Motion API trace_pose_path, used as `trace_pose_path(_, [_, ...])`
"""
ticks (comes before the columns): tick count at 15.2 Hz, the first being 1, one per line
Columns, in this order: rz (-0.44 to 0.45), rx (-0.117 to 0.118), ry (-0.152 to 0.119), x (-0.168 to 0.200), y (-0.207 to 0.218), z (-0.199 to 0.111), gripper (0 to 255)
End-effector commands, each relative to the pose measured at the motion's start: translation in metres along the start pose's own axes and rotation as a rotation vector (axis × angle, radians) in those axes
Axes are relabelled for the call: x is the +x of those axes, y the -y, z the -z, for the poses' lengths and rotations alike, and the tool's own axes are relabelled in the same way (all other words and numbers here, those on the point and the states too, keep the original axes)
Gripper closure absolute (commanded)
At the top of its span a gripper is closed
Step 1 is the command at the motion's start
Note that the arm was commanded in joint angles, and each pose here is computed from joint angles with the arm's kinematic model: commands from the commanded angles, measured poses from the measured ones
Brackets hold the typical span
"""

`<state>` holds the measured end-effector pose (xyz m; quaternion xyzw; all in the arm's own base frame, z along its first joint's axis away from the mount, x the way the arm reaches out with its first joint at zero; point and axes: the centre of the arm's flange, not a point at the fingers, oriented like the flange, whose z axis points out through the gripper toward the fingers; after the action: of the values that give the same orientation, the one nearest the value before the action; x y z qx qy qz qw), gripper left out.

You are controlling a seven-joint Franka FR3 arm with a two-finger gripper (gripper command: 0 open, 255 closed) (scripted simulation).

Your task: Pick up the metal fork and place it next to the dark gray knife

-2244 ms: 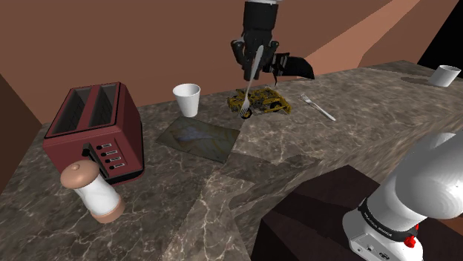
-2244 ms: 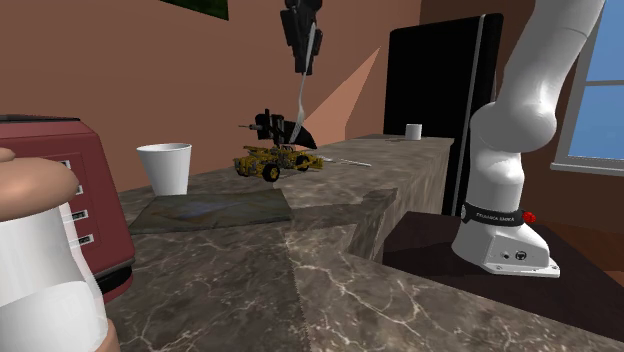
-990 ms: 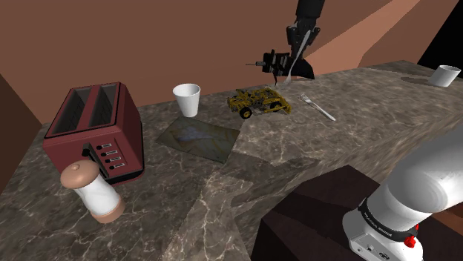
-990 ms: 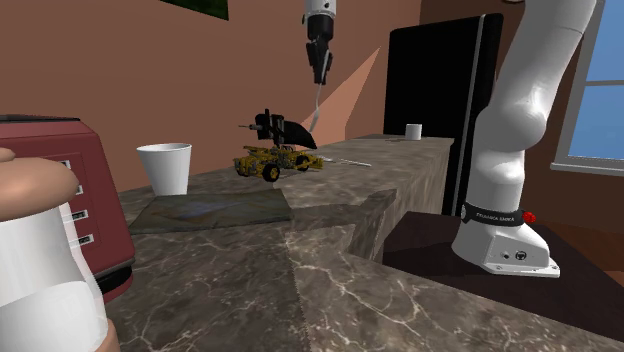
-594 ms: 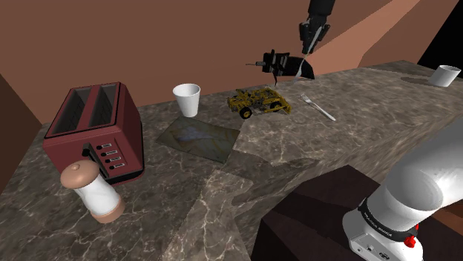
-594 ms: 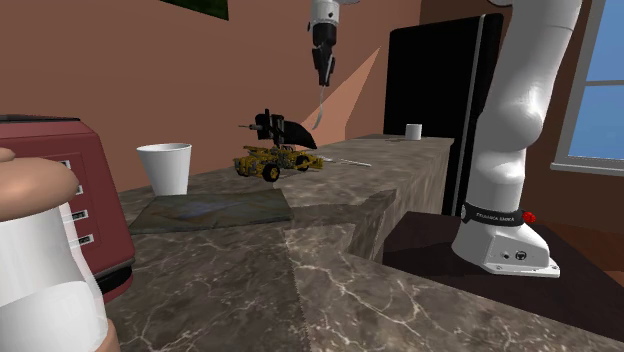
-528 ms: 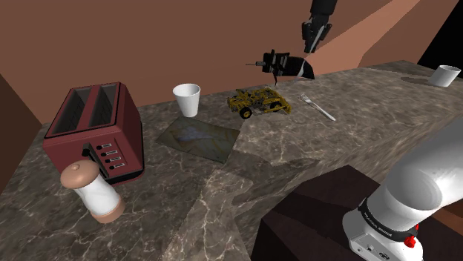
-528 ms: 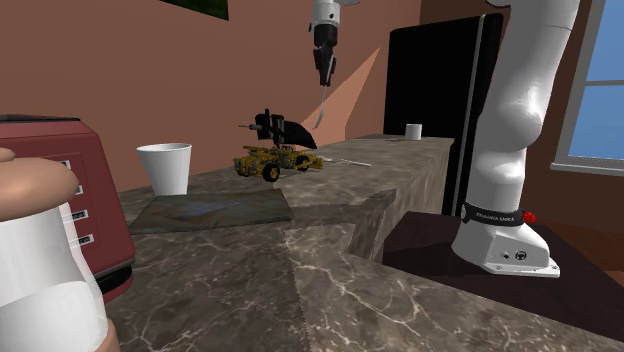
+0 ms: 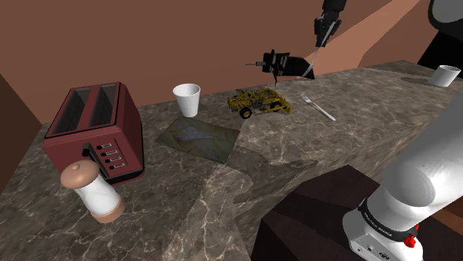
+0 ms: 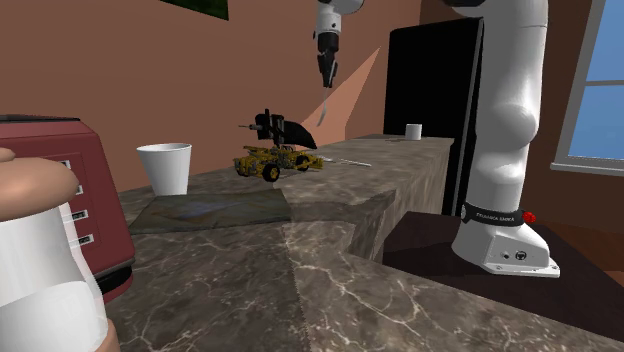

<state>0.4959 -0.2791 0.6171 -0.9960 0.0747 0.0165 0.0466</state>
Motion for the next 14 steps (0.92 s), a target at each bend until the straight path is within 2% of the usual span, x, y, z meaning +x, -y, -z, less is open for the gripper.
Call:
trace_pose_path(1, [0.001, 0.000, 0.000, 0.007, -0.027, 0.000, 255])
trace_pose_path(6, [0.001, 0.000, 0.000, 0.026, -0.095, 0.007, 255])
trace_pose_path(14, [0.001, 0.000, 0.000, 0.028, -0.099, -0.035, 255])
